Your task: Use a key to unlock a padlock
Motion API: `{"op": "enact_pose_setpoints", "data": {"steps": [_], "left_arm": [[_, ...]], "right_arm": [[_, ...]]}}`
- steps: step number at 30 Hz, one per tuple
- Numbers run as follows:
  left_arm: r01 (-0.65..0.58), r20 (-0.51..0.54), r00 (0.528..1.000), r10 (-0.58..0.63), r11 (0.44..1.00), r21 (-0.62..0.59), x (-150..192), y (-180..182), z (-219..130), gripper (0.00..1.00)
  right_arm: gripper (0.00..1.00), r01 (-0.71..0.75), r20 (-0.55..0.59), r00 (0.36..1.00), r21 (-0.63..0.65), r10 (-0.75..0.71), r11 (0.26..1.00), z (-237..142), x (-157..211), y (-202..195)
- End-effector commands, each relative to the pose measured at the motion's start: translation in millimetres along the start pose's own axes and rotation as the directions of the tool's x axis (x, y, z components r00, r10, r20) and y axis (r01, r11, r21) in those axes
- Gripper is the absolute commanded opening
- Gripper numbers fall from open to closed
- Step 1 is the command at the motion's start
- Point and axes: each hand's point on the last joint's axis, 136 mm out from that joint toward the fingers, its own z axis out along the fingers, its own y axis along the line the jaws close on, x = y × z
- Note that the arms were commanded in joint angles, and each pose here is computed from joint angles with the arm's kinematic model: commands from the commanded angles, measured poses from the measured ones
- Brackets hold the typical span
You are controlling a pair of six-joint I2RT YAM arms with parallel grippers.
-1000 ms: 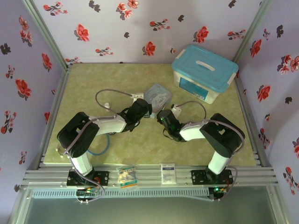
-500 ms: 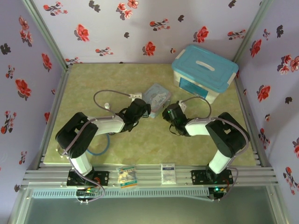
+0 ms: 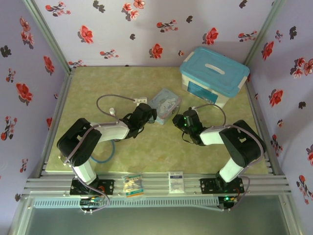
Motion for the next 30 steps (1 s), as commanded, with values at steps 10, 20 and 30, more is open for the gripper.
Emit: {"op": "enact_pose_setpoints", "data": {"steps": [10,20,30], "left_arm": [[-0.052,-0.103,0.994,0.04,0.992,-0.114,33.6,40.3,-2.9,0.51],[-0.05,-0.098,0.994,0.039,0.992,-0.117,30.6,39.6,0.1,0.51],[-0.036,-0.078,0.997,0.028,0.994,-0.105,24.4,37.8,-4.4,0.51]], "right_arm": [[0.17,-0.029,0.158,0.987,-0.043,0.036,0.999,0.2,-35.8,17.9],[0.17,-0.067,0.121,0.99,-0.004,0.067,0.998,-2.2,-28.2,-4.7],[0.16,-0.097,0.293,0.949,-0.087,0.119,0.991,-12.5,-56.5,16.4]]}}
